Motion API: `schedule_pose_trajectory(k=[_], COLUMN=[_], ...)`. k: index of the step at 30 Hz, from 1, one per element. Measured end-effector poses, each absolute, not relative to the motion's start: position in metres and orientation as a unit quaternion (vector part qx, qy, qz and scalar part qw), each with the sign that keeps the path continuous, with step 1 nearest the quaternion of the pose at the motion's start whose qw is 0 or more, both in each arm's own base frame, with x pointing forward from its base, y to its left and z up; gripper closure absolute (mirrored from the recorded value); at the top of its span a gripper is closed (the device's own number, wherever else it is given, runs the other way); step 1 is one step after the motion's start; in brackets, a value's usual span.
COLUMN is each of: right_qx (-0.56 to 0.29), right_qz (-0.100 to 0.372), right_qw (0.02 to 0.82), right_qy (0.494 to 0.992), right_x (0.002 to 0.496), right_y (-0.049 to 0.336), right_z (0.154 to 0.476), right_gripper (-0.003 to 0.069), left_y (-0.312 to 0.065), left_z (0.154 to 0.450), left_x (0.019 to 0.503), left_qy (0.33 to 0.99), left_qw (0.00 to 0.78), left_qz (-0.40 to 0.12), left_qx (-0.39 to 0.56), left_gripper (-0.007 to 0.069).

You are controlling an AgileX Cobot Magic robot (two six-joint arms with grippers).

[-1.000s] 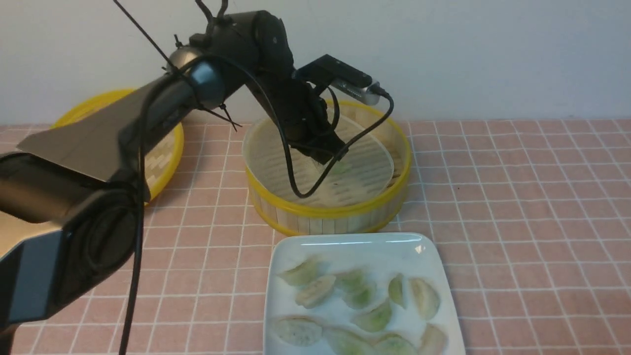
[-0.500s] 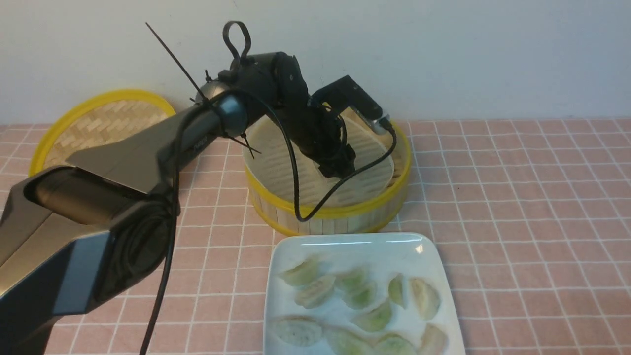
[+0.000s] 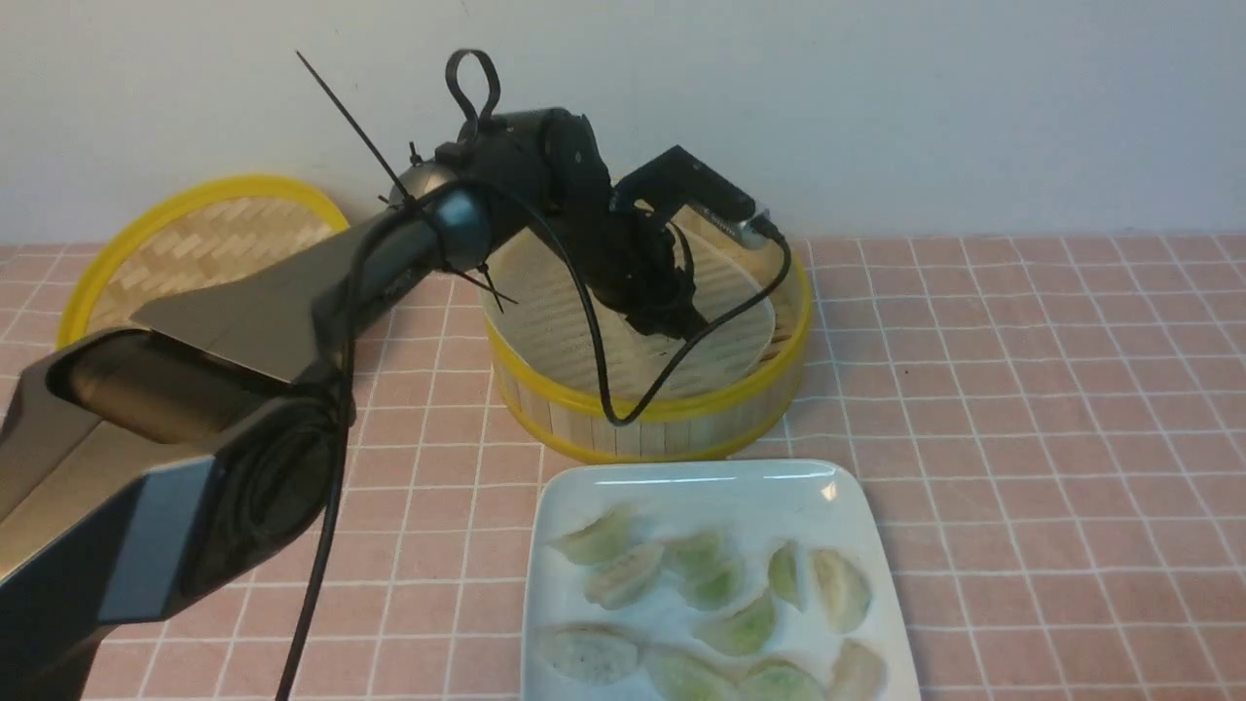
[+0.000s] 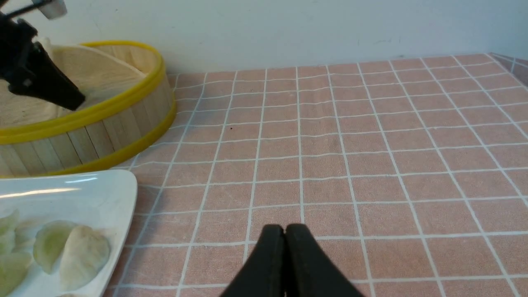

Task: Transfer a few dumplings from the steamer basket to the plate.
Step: Use the left arm to grab a dumpling from the steamer, then use the left arm to put the dumpling into the plate

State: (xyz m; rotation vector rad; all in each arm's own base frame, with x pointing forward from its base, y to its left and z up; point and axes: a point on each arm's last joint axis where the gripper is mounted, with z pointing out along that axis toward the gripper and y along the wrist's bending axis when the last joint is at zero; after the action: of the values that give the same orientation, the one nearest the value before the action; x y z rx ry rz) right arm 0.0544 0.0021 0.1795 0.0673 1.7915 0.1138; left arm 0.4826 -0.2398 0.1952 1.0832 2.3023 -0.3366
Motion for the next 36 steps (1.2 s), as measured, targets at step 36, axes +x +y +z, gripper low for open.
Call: schedule_pose_trajectory(k=[36], right_qx=[0.029], right_qz=[0.050], right_qw=[0.623], right_qy=[0.780], right_x=[0.054], right_y=[0.002], right_z=[0.180], right_gripper=[0.0672], left_y=[-0.258], left_z=[0.177], left_x=[0.361], left_qy=[0.891], left_qw=[0.086], left_qz=[-0.200], left_qx=[0.399], left_gripper=[0.0173])
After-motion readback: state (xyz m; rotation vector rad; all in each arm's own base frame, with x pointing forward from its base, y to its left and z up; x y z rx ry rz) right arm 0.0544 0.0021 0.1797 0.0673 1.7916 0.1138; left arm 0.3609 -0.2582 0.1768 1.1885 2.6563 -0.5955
